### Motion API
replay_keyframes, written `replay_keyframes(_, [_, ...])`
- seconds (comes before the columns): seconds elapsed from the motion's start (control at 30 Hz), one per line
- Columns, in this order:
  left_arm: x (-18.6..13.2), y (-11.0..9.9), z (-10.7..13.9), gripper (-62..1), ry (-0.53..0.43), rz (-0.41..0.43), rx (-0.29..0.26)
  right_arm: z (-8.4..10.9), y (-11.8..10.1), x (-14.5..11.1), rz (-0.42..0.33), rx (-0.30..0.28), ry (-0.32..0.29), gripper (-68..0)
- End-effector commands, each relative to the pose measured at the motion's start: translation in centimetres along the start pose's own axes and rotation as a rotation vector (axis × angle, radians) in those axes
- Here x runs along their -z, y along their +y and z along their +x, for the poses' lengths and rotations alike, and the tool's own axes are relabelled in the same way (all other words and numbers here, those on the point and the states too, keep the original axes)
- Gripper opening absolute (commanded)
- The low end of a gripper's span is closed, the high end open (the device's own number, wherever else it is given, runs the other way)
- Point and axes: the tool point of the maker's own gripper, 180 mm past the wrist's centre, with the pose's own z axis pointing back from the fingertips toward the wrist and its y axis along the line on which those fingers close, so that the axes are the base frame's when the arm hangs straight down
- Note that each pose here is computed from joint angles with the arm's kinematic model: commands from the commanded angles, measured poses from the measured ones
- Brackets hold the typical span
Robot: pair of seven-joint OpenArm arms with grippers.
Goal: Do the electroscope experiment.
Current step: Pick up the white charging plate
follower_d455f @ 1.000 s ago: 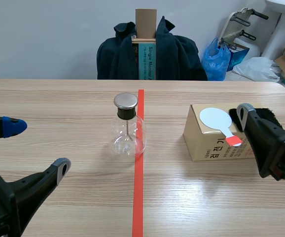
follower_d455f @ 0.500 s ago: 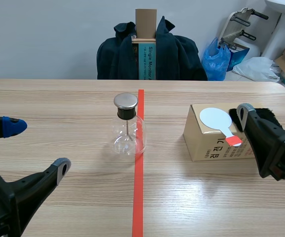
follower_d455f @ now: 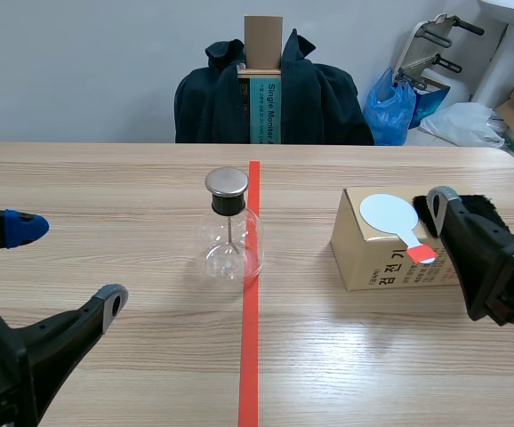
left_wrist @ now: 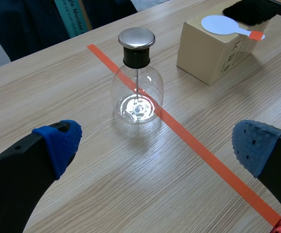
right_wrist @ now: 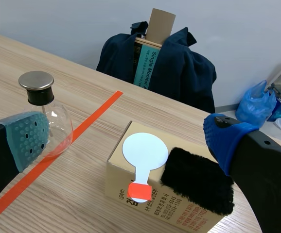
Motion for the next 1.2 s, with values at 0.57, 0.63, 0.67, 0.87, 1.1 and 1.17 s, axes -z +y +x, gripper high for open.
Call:
replay_keyframes(0.57, [0.1,-0.1,0.9,1.4,-0.037,-0.003,-0.006,-2.7,3.8,-0.6,0.246,-0.494,0.103,0.4])
replay_keyframes(0.63, [0.1,-0.1,0.9,1.4,-0.036,-0.003,-0.006,-4.0,4.3,-1.2,0.301,-0.637,0.144,0.4])
replay_keyframes(0.67, [0.1,-0.1,0.8,1.4,-0.036,-0.003,-0.006,-4.5,4.5,-1.4,0.323,-0.701,0.157,0.4])
replay_keyframes(0.87, [0.1,-0.1,0.9,1.4,-0.036,-0.003,-0.006,-6.9,5.2,-3.5,0.421,-1.018,0.161,0.4])
replay_keyframes(1.1, [0.1,-0.1,0.9,1.4,-0.037,-0.003,-0.006,-10.6,4.7,-5.7,0.487,-1.218,0.118,0.4])
replay_keyframes(1.17, [0.1,-0.1,0.9,1.4,-0.037,-0.003,-0.006,-11.4,4.3,-5.6,0.464,-1.25,0.109,0.4])
